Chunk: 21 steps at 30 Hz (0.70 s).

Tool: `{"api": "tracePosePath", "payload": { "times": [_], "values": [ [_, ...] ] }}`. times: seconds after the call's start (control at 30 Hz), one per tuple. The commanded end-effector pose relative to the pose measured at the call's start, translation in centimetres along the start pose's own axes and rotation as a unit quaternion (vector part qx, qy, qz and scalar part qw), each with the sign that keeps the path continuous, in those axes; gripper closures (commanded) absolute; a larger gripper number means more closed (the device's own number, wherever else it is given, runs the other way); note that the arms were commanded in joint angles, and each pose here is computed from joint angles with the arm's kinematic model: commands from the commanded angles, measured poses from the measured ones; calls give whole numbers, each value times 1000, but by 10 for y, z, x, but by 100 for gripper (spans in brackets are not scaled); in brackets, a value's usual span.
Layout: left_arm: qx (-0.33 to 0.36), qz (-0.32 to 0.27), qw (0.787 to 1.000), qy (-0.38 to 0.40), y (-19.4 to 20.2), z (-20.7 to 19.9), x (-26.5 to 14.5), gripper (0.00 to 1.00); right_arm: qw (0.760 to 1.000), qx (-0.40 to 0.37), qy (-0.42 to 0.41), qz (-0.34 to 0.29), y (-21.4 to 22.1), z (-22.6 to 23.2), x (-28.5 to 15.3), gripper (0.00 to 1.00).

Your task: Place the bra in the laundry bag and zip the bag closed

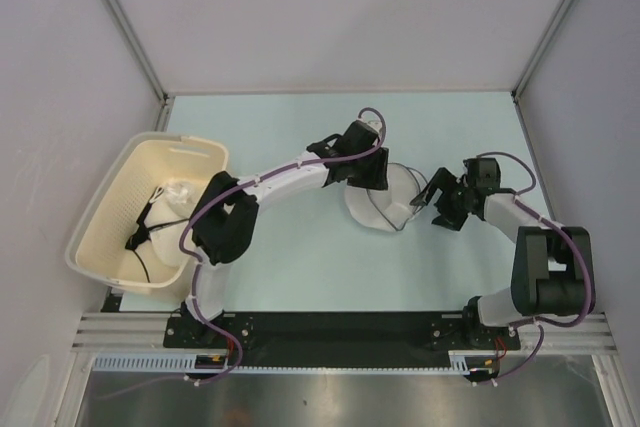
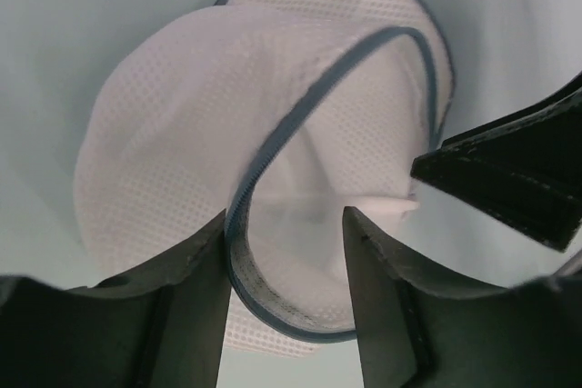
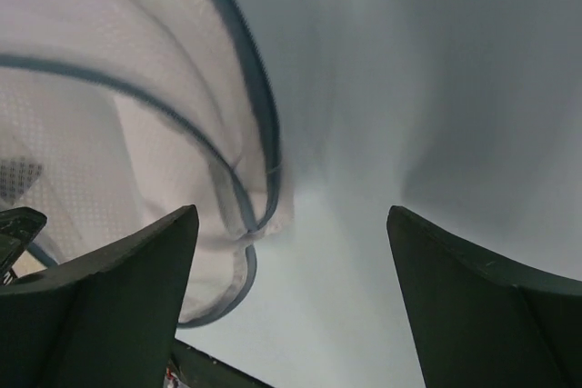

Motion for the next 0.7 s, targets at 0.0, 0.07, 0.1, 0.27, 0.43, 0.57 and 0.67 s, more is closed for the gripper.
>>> {"api": "tracePosePath", "payload": {
  "times": [0.0, 0.07, 0.1, 0.27, 0.43, 0.57, 0.67],
  "values": [
    [25, 4, 999, -29, -11, 3, -9, 53, 998, -36, -40, -28, -21, 13, 16, 14],
    [32, 15, 999, -35, -9, 5, -11, 66, 997, -42, -59, -28, -25, 20, 23, 27],
    [35, 18, 999, -36, -9, 5, -13, 74, 997, -39, -64, -22, -30, 27, 26, 33],
    [43, 22, 999, -22, -9, 0, -31, 91, 994, -62, -90, 5, -18, 54, 29, 62],
    [43, 30, 998, -37, -7, 2, -52, 97, 996, -89, -21, 12, -16, 84, -6, 98],
    [32, 29, 998, -55, -2, 6, -71, 99, 979, -154, 136, 1, 4, 80, -46, 99],
    [12, 24, 998, -52, 6, 5, -82, 100, 950, -206, 232, -41, 18, 69, -64, 98]
  ]
}}
Point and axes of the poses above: each gripper's point midway between its finger pads, its own x axis out along the fingers, its own z axis along the line the jaws close on, y = z × x, the point moved 5 cm from there along -x, back along the fingers, and after that the axes turned 12 degrees about x, right-handed, at the moved point
